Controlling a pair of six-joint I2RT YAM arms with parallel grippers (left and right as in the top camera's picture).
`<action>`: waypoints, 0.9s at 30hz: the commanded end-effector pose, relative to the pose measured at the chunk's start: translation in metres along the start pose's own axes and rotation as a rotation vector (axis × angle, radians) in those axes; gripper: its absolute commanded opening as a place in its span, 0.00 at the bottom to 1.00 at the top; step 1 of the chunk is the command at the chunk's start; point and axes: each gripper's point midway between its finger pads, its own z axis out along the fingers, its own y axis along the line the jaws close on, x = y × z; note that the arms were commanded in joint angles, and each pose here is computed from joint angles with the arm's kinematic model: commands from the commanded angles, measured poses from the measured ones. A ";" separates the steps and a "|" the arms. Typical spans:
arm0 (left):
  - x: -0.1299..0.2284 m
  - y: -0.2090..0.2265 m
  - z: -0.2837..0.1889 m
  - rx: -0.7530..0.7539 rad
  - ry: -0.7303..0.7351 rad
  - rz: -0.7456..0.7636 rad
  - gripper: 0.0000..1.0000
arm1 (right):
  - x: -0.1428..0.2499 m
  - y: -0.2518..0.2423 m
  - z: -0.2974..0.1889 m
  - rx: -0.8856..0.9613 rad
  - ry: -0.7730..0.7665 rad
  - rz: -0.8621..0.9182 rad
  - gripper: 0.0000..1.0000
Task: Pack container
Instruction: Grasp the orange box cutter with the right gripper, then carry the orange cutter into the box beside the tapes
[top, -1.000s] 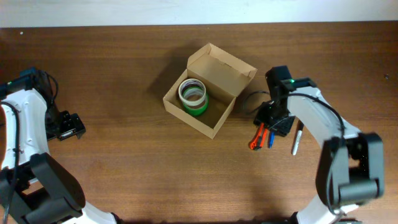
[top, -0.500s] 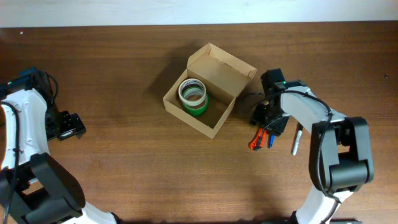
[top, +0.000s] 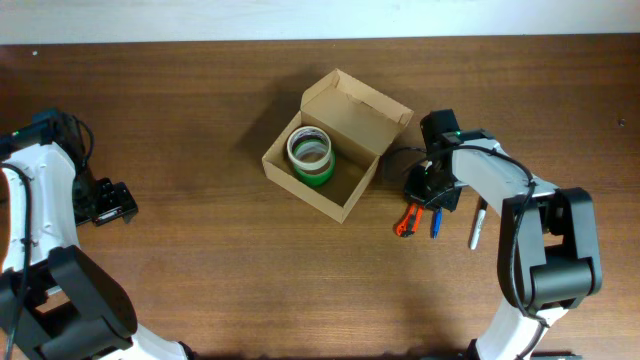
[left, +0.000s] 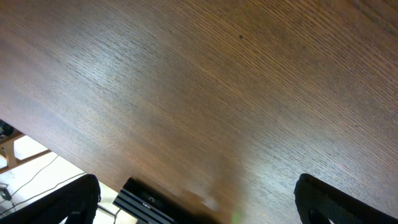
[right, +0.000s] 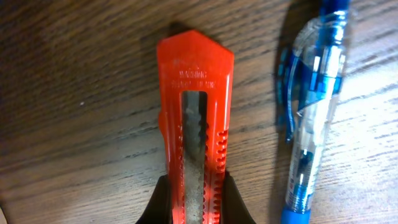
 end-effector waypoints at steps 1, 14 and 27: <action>0.001 0.001 -0.001 0.005 -0.003 0.008 1.00 | -0.009 0.017 -0.029 -0.061 -0.053 -0.074 0.04; 0.001 0.001 -0.001 0.005 -0.003 0.008 1.00 | -0.021 0.082 -0.357 -0.276 -0.758 -0.487 0.04; 0.001 0.001 -0.001 0.005 -0.003 0.009 1.00 | 0.032 0.202 -0.238 -0.111 -0.515 -1.194 0.04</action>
